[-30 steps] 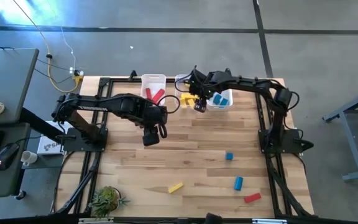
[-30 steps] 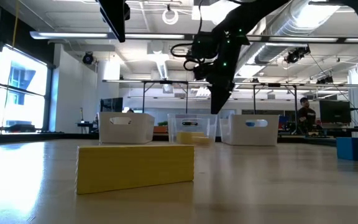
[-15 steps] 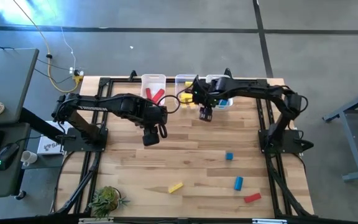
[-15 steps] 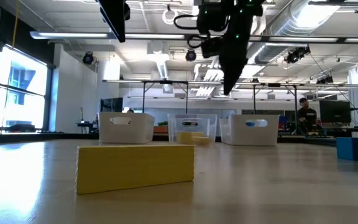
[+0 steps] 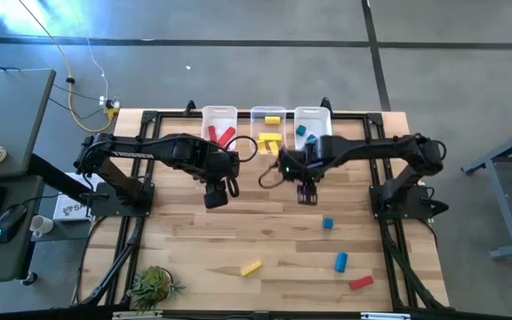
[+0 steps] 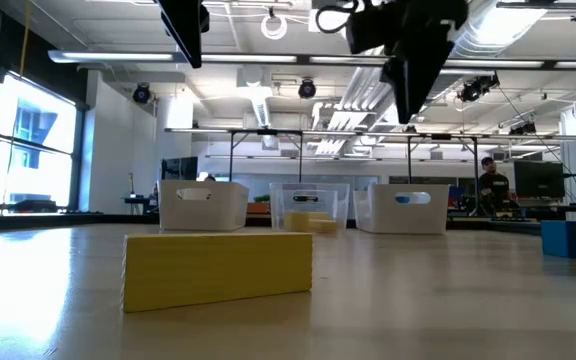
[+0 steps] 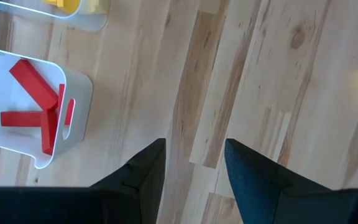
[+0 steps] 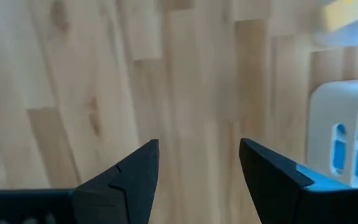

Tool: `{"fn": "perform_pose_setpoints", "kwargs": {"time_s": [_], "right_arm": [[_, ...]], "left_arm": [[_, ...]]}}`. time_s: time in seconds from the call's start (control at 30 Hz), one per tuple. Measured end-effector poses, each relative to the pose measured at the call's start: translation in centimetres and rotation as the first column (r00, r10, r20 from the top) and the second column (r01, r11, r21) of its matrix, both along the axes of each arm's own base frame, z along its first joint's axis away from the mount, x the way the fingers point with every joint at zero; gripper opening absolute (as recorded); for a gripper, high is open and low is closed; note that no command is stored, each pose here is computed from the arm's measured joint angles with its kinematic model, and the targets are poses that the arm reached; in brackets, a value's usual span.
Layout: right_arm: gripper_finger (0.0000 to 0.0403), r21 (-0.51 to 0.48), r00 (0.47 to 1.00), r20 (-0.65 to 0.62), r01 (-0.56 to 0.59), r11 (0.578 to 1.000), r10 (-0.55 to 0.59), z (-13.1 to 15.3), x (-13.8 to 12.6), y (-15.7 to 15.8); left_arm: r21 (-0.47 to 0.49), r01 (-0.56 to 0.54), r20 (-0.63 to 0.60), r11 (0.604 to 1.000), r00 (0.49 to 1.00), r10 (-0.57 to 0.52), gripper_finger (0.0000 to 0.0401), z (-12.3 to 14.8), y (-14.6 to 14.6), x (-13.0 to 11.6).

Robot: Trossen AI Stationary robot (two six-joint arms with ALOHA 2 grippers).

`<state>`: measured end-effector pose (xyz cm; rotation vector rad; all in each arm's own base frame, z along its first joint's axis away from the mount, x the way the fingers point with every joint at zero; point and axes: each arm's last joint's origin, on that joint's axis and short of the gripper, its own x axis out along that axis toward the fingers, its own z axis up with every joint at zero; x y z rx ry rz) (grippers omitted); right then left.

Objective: Sort & place blocks by color
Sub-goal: Put the blue block into the right white bin

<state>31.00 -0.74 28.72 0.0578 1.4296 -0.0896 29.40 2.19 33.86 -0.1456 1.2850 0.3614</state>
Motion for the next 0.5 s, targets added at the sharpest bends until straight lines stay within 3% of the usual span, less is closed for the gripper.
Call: {"fn": "perform_pose_setpoints", "kwargs": {"time_s": [0.13,0.5], "right_arm": [[0.0208,0.001,0.999,-0.017,-0.046,0.999,0.046,0.0,-0.2,2.5],[0.0208,-0.12,0.997,-0.031,-0.073,0.99,0.07,0.0,-1.3,7.4]], "left_arm": [[0.001,0.0,0.0,1.0,1.0,0.0,0.0154,0.0,0.0,0.0],[0.002,-0.001,0.001,1.0,1.0,0.001,0.0154,0.0,0.0,0.0]]}}
